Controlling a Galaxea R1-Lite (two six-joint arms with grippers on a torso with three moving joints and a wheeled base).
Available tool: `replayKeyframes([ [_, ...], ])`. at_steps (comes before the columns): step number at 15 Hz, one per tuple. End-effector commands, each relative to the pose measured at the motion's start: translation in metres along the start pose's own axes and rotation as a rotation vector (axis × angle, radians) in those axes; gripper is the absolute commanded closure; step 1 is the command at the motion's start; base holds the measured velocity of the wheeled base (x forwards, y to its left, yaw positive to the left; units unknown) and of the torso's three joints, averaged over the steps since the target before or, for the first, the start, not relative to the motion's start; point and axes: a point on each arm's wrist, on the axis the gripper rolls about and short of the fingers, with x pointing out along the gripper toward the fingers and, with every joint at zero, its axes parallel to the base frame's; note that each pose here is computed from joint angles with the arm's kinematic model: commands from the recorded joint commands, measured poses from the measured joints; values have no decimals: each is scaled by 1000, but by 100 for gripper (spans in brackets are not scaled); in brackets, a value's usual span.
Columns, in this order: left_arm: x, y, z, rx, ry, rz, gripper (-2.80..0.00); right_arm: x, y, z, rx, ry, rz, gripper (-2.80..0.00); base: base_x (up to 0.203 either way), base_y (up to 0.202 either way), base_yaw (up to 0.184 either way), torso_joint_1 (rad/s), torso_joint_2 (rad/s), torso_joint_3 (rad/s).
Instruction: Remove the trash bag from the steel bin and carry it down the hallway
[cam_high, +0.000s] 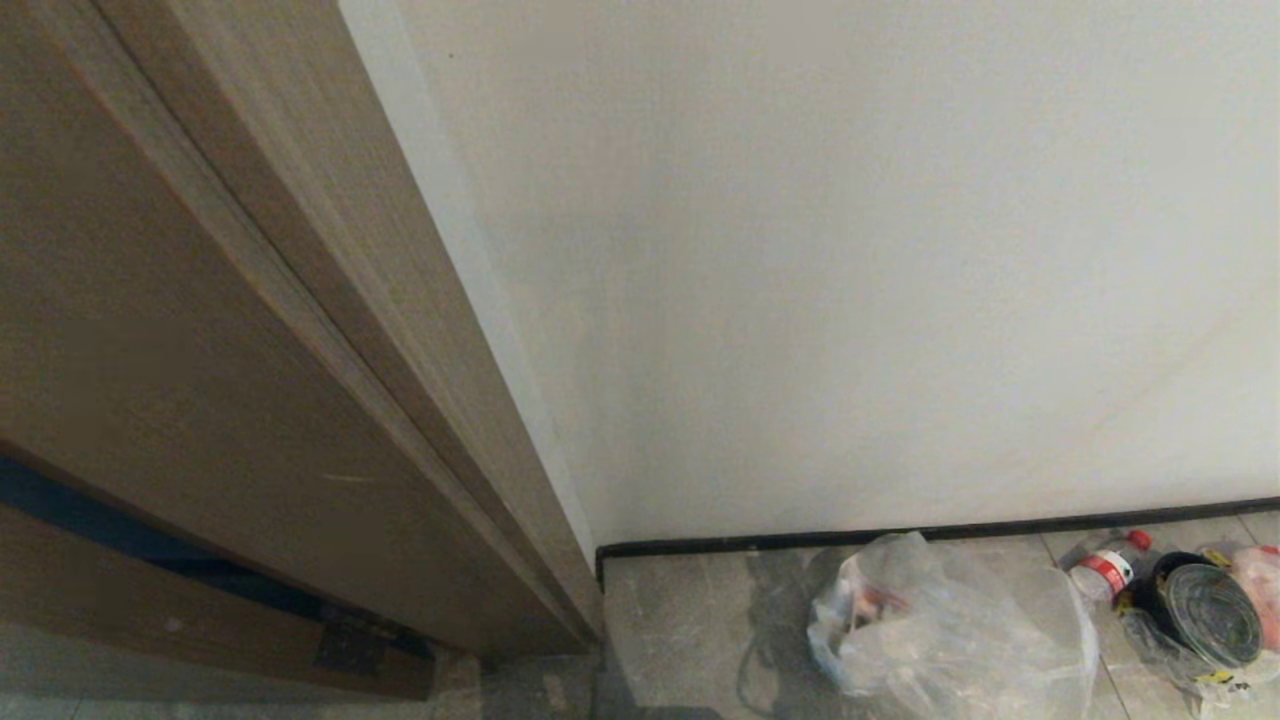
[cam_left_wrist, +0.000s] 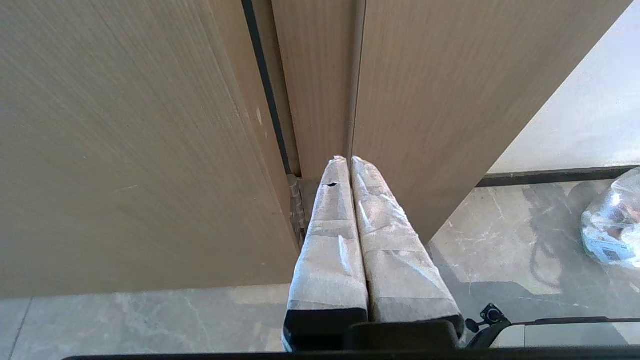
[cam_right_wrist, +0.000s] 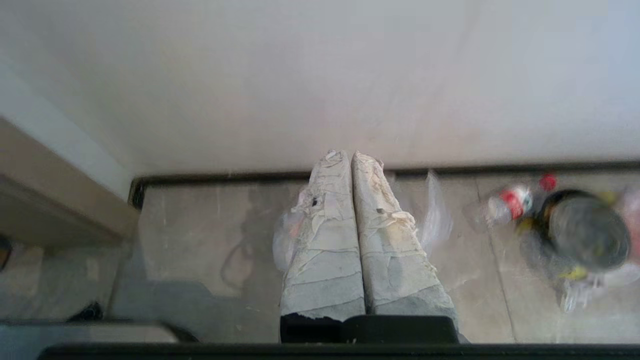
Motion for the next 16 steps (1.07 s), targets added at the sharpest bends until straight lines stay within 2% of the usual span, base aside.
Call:
replayKeyframes([
  [1, 0, 0, 0, -1, -1, 0, 0, -1, 0, -3, 5, 15, -3, 0, 0, 0, 0, 0, 0, 0],
  [12, 0, 0, 0, -5, -4, 0, 0, 0, 0, -2, 6, 1, -3, 0, 0, 0, 0, 0, 0, 3],
  [16, 0, 0, 0, -8, -9, 0, 0, 0, 0, -2, 6, 1, -3, 0, 0, 0, 0, 1, 3, 165],
])
